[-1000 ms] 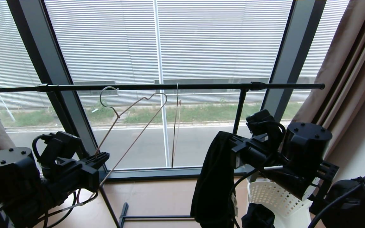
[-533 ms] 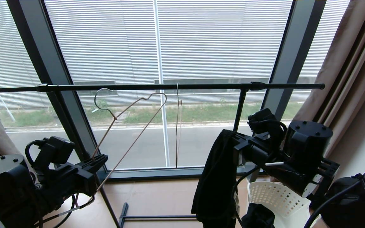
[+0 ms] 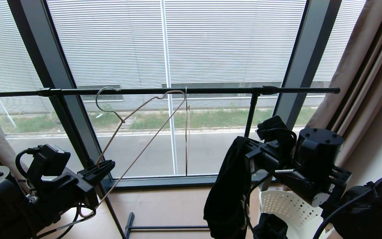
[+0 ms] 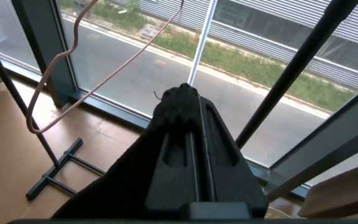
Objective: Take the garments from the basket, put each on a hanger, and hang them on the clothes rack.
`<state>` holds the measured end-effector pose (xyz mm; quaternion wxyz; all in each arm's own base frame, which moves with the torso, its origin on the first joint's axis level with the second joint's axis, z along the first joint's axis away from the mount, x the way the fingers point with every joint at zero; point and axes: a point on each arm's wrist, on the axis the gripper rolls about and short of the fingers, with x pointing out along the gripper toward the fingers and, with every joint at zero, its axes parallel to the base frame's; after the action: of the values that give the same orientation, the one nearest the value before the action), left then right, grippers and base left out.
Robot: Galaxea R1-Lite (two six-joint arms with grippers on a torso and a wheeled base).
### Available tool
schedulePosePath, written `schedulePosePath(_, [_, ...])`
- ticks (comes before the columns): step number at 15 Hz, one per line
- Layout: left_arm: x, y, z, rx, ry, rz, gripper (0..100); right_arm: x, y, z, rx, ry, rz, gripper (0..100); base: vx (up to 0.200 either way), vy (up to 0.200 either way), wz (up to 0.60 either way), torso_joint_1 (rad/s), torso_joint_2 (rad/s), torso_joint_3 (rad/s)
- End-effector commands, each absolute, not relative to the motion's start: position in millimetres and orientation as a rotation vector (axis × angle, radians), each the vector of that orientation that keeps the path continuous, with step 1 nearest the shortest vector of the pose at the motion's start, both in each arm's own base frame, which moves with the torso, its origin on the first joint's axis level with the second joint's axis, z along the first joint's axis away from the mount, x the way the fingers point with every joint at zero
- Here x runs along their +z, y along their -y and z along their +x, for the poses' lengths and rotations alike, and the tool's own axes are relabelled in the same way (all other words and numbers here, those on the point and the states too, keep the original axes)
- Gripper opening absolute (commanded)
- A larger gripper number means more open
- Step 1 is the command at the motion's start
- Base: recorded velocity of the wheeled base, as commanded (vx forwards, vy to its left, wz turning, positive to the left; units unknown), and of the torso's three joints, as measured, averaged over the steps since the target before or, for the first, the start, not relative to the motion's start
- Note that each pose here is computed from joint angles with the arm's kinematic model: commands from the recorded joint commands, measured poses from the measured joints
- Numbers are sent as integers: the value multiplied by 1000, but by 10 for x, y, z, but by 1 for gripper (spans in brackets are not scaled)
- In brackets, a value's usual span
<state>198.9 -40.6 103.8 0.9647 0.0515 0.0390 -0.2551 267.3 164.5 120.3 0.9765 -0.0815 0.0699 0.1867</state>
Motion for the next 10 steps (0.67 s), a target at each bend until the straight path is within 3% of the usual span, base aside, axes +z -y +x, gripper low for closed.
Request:
schedulePosePath(1, [1006, 407, 1956, -531, -97, 103, 0, 1162, -1652, 2685, 370, -152, -175, 0, 0, 0, 0, 0, 0, 0])
schedulePosePath(7, [954, 532, 1867, -649, -122, 108, 0, 1178, -1598, 2731, 261, -138, -254, 0, 0, 0, 0, 0, 0, 0])
schedulePosePath(10, [840, 612, 1897, -693, -158, 166, 0, 1192, -1480, 2802, 168, -134, -314, 0, 0, 0, 0, 0, 0, 0])
